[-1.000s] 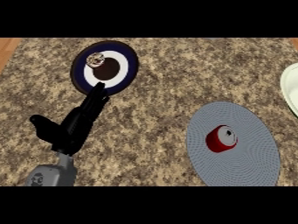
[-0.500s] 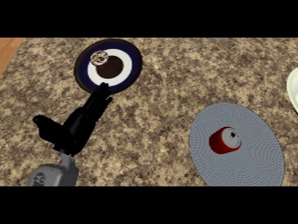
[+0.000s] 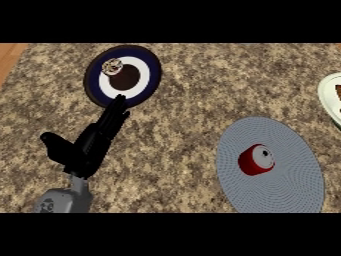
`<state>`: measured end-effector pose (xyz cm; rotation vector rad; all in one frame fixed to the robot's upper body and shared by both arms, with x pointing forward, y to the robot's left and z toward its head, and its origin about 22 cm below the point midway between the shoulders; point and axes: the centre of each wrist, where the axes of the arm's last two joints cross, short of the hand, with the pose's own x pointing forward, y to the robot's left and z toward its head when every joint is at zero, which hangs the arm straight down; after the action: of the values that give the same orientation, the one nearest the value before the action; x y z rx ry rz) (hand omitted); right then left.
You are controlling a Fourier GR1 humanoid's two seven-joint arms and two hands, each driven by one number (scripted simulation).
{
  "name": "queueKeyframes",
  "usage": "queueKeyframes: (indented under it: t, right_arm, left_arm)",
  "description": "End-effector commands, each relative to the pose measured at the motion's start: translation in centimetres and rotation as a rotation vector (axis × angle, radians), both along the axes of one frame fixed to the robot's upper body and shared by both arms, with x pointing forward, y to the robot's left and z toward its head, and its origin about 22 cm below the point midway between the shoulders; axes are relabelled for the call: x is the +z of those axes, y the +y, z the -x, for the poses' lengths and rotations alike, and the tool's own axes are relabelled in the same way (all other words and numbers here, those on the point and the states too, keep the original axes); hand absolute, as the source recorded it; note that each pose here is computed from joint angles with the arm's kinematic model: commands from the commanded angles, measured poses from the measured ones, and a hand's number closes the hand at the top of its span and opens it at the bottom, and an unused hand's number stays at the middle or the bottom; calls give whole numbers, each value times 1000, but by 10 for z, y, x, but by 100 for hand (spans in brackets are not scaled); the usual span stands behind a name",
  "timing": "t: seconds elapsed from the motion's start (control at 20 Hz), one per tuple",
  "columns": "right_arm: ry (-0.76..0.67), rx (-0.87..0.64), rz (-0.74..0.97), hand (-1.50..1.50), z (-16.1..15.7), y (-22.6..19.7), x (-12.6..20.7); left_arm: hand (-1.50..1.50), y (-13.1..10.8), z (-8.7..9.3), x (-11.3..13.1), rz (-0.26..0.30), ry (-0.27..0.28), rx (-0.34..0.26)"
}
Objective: Pick the croissant from the placemat and place it in the bowl
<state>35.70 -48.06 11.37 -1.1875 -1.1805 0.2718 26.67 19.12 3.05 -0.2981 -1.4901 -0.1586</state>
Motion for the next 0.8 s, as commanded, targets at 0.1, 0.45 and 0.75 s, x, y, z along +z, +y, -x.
queueKeyframes:
  t: [0.1,0.45,0.75]
  right_arm:
    - [-475,40,-209,-150,5,-7,7]
    - [-685,211,-295,-150,48,-28,-14]
    - [-762,264,-329,-150,113,-45,-25]
  left_arm:
    - [0,17,2,-3,-5,5,36]
    - [0,19,7,-5,-4,30,60]
    - [0,37,10,-12,-9,54,108]
